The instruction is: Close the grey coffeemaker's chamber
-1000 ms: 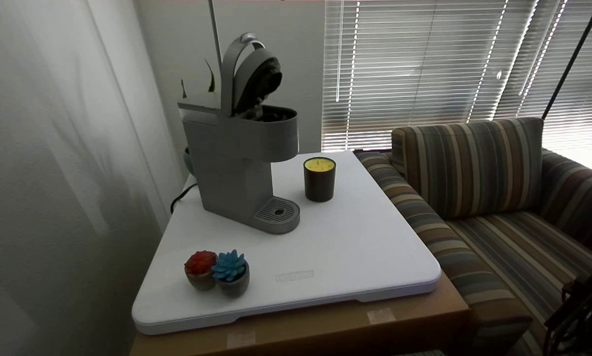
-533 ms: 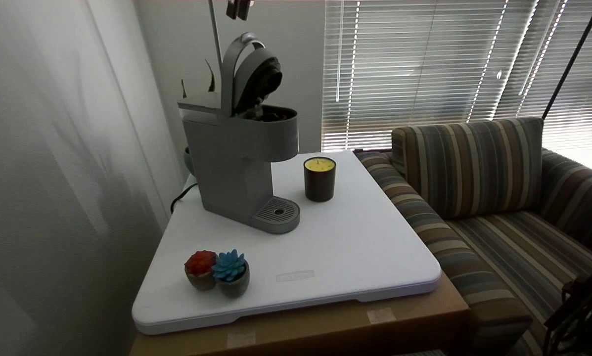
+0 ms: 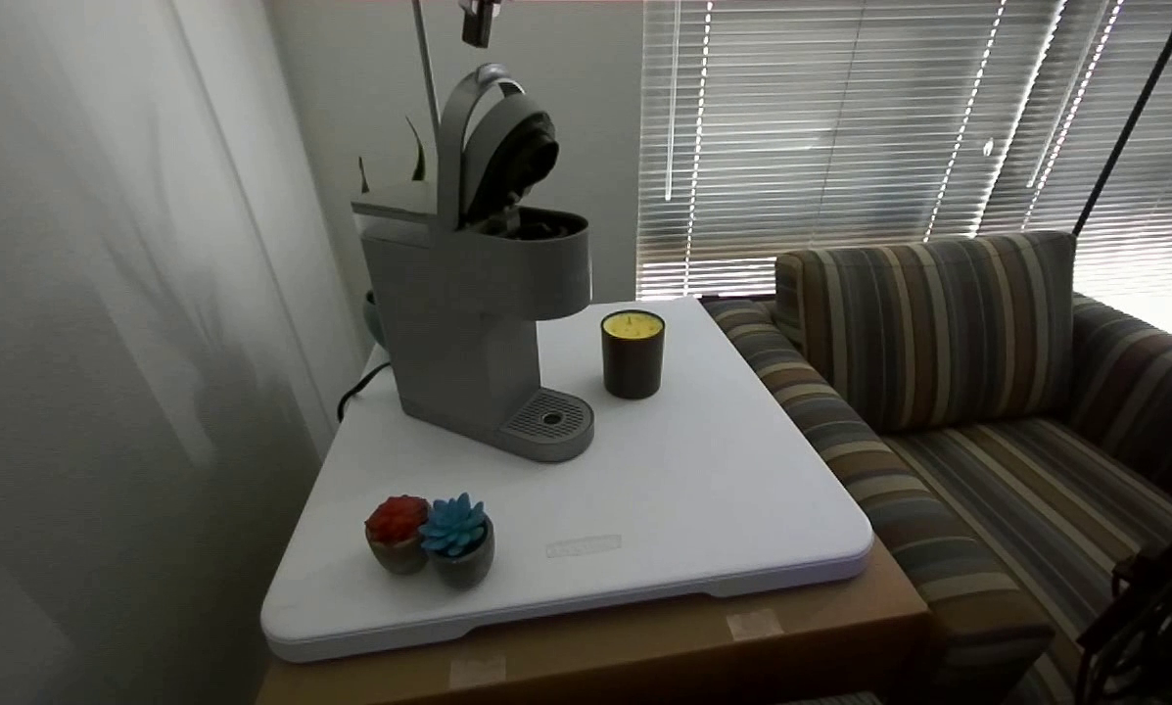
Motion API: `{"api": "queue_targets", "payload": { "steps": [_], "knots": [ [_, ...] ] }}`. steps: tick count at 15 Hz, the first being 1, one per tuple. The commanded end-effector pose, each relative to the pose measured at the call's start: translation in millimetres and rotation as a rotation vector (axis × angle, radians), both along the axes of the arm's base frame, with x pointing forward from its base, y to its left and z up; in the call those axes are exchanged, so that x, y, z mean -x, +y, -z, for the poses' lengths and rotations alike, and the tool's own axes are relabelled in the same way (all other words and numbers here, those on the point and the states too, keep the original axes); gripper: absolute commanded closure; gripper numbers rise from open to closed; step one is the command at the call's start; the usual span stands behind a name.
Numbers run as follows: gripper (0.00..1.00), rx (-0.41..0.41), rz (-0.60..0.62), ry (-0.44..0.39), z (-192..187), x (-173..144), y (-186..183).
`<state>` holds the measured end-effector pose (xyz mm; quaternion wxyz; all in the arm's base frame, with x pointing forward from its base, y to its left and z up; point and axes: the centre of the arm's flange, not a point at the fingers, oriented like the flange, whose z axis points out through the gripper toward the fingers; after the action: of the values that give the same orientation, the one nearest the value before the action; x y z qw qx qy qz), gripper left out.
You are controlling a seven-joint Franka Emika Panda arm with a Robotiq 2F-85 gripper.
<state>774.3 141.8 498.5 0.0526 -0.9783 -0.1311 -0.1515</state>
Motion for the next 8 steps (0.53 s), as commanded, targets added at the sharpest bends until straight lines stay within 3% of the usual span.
{"api": "queue_targets", "payload": {
  "steps": [1, 8],
  "knots": [
    [1.0, 0.027, -0.025, 0.046, -11, -19, 5],
    [1.0, 0.053, -0.055, 0.202, -15, -4, 7]
  ]
}}
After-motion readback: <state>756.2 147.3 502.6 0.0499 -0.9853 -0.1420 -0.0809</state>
